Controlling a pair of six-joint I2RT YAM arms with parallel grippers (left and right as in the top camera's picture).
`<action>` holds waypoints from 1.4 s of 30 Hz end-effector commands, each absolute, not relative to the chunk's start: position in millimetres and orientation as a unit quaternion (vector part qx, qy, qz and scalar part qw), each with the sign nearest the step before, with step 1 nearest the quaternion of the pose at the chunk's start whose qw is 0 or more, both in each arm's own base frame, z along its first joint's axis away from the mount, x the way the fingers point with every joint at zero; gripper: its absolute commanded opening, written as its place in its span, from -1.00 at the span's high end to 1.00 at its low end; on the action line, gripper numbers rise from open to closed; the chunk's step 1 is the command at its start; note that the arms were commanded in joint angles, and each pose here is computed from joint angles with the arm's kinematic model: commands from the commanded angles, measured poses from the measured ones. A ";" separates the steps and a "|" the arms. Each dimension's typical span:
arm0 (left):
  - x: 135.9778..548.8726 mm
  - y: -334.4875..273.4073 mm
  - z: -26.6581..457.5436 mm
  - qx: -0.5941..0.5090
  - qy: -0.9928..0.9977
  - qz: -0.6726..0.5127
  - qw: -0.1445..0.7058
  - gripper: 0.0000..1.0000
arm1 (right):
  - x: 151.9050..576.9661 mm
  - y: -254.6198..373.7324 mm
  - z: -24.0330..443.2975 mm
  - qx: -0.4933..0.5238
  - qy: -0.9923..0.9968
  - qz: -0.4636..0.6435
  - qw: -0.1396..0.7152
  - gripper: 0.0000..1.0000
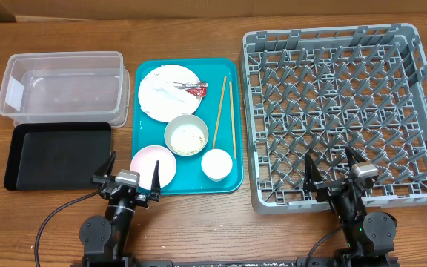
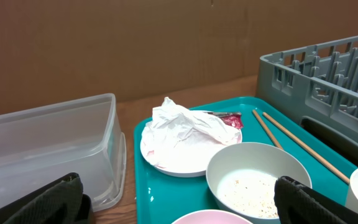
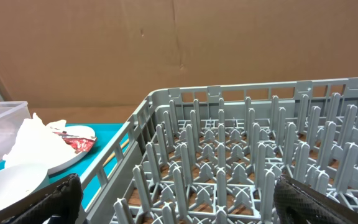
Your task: Sort waste into correct bins and load items into the dishwasher
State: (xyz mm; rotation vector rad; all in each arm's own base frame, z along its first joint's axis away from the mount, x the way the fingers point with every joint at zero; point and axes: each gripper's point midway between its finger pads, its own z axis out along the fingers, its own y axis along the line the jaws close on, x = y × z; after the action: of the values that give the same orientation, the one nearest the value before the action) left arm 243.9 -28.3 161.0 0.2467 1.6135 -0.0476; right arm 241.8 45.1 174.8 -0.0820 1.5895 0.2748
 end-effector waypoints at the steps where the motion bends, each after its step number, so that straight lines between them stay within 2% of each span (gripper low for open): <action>1: 243.6 -29.3 161.3 0.116 0.717 -0.016 0.687 -0.99 | 242.4 42.4 173.0 -0.031 0.710 0.120 0.693 -1.00; 15: 241.2 -41.8 176.2 0.130 0.693 -0.051 0.707 -1.00 | 239.9 51.2 186.2 -0.051 0.690 0.138 0.708 -0.99; 19: 232.7 -54.8 214.1 0.149 0.648 -0.083 0.742 -1.00 | 233.8 53.3 215.2 -0.059 0.670 0.144 0.726 -1.00; 28: 208.8 -55.7 307.7 0.154 0.612 -0.077 0.772 -1.00 | 210.2 48.1 295.5 -0.057 0.627 0.137 0.765 -1.00; 35: 212.5 -60.6 360.1 0.160 0.647 -0.096 0.739 -1.00 | 203.6 40.8 337.1 -0.038 0.660 0.124 0.740 -1.00; 42: 246.0 -62.8 402.7 0.154 0.719 -0.121 0.667 -1.00 | 224.2 41.3 362.0 -0.029 0.734 0.120 0.668 -1.00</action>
State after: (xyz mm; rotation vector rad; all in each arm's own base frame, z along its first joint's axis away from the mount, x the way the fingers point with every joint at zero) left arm 232.6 -57.3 375.6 0.3328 1.5894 -0.2288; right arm 213.8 45.1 341.6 -0.0916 1.6127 0.2864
